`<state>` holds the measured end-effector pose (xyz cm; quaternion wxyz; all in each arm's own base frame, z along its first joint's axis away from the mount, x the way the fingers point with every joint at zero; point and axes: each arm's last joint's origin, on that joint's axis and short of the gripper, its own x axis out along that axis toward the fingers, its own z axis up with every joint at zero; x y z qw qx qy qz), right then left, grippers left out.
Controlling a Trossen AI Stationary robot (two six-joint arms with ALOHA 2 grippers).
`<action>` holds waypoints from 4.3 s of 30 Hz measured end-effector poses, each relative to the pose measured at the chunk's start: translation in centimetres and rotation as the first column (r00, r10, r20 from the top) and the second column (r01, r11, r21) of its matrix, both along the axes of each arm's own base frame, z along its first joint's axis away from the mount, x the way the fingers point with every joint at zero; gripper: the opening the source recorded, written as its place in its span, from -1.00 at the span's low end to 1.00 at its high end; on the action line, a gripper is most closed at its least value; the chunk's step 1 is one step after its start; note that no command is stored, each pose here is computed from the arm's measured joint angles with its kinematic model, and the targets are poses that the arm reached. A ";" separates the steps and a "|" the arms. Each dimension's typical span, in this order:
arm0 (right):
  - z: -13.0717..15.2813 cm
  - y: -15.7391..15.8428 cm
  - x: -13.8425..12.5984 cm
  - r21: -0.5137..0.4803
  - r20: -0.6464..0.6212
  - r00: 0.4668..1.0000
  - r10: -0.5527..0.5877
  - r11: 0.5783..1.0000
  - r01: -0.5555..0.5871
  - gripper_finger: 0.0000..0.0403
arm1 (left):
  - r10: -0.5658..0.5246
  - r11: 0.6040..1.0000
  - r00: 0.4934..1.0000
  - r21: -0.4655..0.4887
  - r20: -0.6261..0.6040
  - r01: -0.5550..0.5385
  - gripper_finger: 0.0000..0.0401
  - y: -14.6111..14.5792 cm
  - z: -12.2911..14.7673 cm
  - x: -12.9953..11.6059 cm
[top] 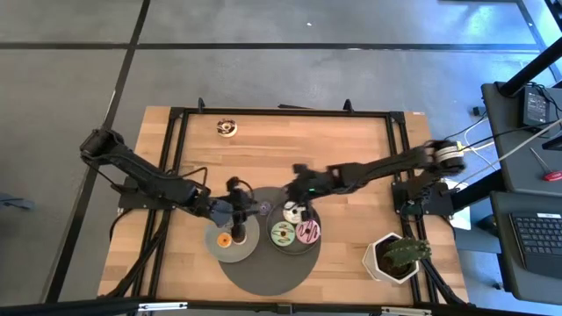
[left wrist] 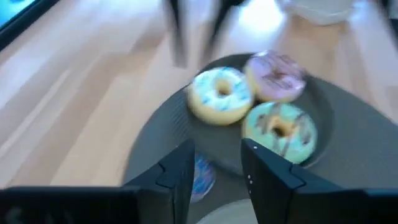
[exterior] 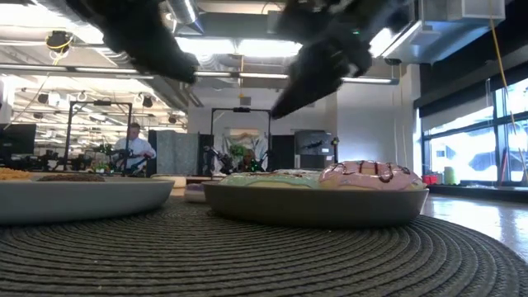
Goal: Pick & Place donuts
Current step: Put the small blue donut on the gray plate
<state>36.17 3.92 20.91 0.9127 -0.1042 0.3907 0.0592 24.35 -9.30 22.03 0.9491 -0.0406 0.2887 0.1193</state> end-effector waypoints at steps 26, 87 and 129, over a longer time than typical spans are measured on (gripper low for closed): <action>0.1 -1.5 -9.9 0.079 0.200 0.955 -0.219 0.975 0.207 -0.50 | 0.053 0.963 0.965 -0.242 -0.255 -0.117 -0.37 5.6 -8.1 5.2; 0.2 -1.8 -9.8 0.016 0.231 0.933 -0.276 0.960 0.280 -0.50 | -0.017 0.883 0.944 -0.447 -0.329 -0.140 -0.99 -1.5 -1.4 -3.3; 0.3 -1.8 -9.8 0.037 0.237 0.927 -0.291 0.956 0.291 -0.50 | 0.130 0.910 0.898 -0.309 -0.420 -0.277 -0.75 -4.1 -4.7 -4.1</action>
